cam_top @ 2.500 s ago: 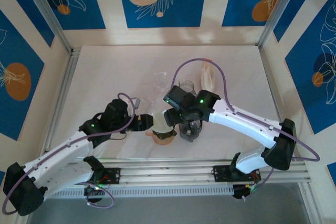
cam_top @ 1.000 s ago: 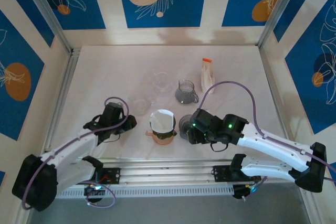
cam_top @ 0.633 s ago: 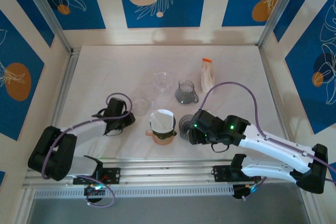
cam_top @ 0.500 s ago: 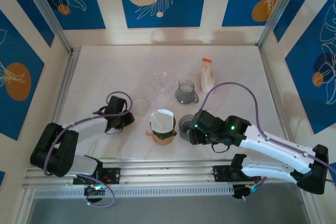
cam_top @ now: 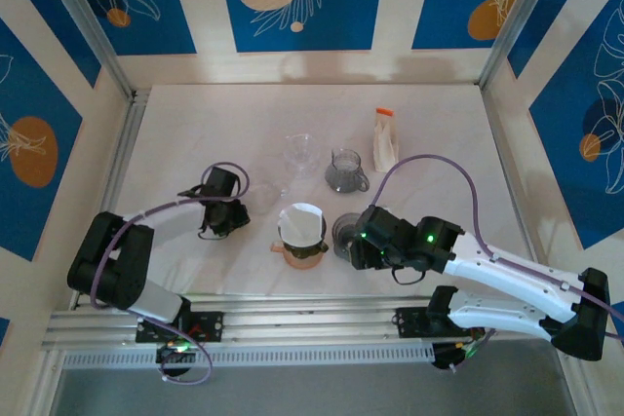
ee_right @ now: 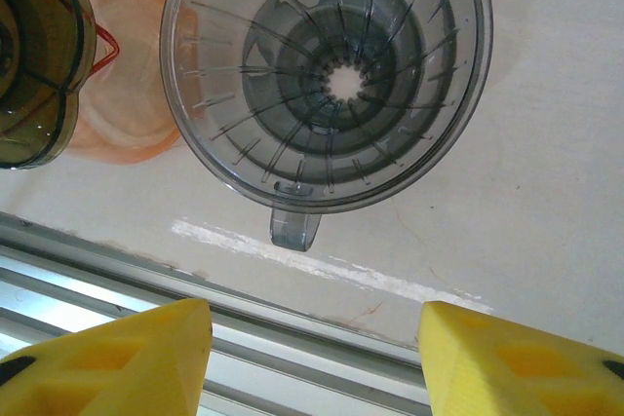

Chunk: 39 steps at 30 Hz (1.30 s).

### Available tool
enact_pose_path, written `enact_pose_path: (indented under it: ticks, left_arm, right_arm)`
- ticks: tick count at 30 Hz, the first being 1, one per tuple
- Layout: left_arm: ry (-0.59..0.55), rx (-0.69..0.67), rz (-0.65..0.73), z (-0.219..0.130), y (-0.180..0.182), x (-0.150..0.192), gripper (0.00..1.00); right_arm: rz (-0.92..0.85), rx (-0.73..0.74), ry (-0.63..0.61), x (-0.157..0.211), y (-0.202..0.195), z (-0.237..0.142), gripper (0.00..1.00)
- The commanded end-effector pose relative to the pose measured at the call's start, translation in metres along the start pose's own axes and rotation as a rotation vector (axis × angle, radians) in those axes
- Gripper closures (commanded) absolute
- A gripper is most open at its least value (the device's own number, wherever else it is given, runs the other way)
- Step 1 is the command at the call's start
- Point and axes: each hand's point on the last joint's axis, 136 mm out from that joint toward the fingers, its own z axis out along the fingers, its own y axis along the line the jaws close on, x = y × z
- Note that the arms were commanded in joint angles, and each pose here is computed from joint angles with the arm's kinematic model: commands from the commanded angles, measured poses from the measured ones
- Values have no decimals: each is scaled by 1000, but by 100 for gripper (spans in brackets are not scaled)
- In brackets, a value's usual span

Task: Place the coffee filter in the dripper

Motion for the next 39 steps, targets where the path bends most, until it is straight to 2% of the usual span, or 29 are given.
enact_pose_path:
  ticks: [1,4,8,10,16,21,25,33,39]
  left_arm:
    - [-231,317,63,1,-84,-63,77]
    - [-207,282,60,-3,-81,-60,77]
    - [-131,198,49,0,-69,-50,89]
    - [-102,182,48,0,-66,-43,91]
    - [-107,162,52,-8,-57,-34,91]
    - [-198,135,61,-38,-51,-44,91]
    - [-259,124,80,-57,-48,-51,86]
    - [-224,116,99,-33,-59,-59,86]
    - [-270,201,116,-29,-79,-71,80]
  right_arm:
    - [17,-9,11,5,0,2,41]
    - [17,-10,8,4,1,2,41]
    - [14,-15,11,5,2,4,41]
    - [9,-15,14,5,2,4,41]
    - [8,-15,10,4,3,5,41]
    - [5,-15,6,3,2,2,41]
    - [11,-14,3,4,1,2,41]
    - [12,-26,-1,3,3,0,41]
    - [27,-30,-6,6,-1,-2,41]
